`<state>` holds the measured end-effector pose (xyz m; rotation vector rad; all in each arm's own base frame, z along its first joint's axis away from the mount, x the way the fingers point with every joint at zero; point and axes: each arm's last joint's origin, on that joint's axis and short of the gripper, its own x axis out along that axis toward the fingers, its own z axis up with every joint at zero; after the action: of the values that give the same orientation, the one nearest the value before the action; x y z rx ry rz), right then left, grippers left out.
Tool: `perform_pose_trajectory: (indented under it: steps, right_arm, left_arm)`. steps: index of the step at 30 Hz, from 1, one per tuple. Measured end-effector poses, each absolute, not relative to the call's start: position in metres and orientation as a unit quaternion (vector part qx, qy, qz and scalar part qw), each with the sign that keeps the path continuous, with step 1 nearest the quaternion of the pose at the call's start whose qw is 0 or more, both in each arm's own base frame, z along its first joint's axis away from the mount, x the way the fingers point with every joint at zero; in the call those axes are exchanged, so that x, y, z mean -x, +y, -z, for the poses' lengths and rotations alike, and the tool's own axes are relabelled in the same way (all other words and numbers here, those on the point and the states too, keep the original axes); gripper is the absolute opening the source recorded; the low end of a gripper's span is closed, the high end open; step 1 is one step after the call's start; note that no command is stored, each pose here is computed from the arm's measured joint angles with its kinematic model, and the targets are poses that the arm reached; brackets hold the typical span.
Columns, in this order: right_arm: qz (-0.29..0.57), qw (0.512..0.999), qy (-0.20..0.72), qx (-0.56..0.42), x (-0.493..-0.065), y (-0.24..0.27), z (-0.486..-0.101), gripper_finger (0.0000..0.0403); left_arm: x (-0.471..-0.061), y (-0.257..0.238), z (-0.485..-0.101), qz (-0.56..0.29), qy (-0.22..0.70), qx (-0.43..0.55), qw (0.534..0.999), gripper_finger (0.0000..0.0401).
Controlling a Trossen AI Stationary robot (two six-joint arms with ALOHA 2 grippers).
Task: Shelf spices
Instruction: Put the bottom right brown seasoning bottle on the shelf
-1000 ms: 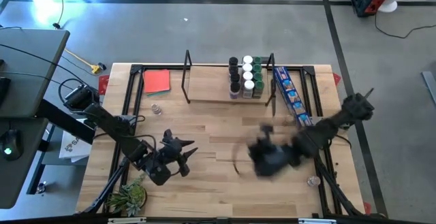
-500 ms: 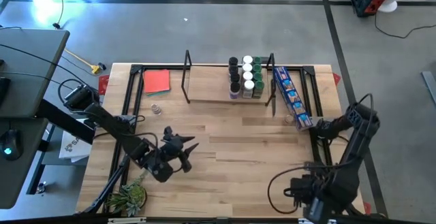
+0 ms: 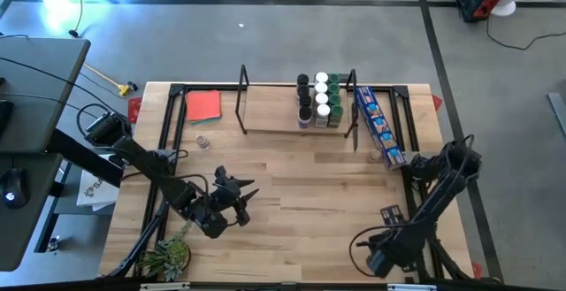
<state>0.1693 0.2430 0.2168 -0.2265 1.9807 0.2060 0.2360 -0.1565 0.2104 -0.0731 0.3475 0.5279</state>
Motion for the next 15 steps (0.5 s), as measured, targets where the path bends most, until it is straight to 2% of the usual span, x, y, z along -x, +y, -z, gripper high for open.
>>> perform_pose_trajectory:
  steps: [3, 7, 15]
  right_arm:
    - [-0.096, 0.515, 0.846, 0.101, -0.161, 0.235, -0.201, 0.0275]
    - [-0.12, 0.516, 0.841, 0.107, -0.154, 0.234, -0.183, 0.0275]
    - [-0.087, 0.477, 0.868, 0.104, -0.142, 0.22, -0.164, 0.0275]
  left_arm:
    - [-0.237, -0.158, -0.206, -0.256, 0.177, 0.032, 0.95, 0.0135]
    - [-0.24, -0.161, -0.197, -0.252, 0.19, 0.027, 0.948, 0.0135]
    - [-0.246, -0.164, -0.189, -0.253, 0.186, 0.034, 0.949, 0.0135]
